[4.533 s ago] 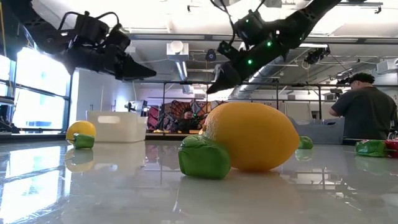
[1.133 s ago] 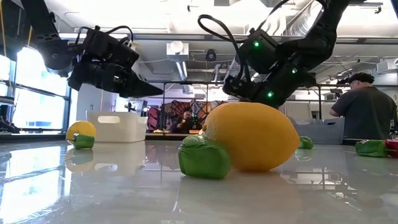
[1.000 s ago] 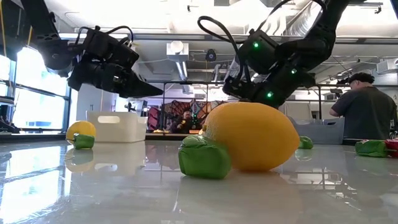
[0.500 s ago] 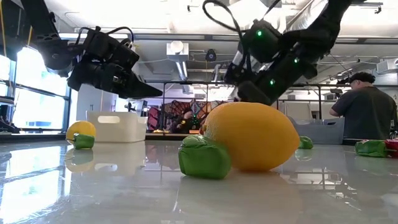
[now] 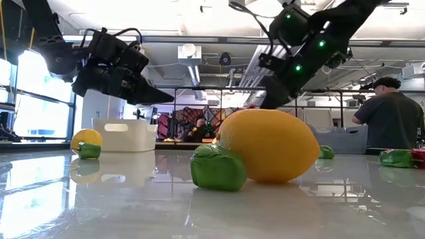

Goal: Sort produce into baskets
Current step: Put the red bell pepper into the black bin

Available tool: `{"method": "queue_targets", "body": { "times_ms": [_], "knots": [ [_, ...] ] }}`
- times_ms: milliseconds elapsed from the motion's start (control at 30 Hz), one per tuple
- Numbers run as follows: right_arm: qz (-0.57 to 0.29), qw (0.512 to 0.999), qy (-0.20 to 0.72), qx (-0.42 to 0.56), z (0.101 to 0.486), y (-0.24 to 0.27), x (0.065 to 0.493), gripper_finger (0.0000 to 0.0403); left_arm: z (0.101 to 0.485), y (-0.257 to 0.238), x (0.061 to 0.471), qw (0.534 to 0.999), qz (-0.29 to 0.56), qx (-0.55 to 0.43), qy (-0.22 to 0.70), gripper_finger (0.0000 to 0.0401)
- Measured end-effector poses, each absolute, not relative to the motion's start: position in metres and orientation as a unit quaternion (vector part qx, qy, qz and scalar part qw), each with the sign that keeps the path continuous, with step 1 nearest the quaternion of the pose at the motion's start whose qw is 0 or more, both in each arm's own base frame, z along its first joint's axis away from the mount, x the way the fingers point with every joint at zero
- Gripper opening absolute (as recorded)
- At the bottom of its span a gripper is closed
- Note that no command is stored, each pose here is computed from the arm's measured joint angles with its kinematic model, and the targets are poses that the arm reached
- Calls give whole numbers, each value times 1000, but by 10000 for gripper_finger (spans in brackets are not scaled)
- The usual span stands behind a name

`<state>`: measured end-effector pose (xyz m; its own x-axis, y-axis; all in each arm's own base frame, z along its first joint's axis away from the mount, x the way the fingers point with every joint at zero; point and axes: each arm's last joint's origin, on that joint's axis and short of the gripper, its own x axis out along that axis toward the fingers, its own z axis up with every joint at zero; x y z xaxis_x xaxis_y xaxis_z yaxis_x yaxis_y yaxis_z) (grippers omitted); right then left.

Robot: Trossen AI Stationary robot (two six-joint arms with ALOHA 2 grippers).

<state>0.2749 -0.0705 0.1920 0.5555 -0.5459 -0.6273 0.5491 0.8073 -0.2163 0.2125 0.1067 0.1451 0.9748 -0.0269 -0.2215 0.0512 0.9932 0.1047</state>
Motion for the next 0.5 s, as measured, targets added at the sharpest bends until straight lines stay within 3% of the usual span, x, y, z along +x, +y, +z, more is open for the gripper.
{"method": "queue_targets", "body": {
  "times_ms": [200, 500],
  "knots": [
    [-404, 849, 340, 20, 210, -97, 251, 0, 146, 107, 213, 993, -18, 53, 108, 5],
    [-558, 741, 368, 64, 204, -131, 216, 0, 146, 107, 213, 993, -15, 53, 108, 5]
  ]
}}
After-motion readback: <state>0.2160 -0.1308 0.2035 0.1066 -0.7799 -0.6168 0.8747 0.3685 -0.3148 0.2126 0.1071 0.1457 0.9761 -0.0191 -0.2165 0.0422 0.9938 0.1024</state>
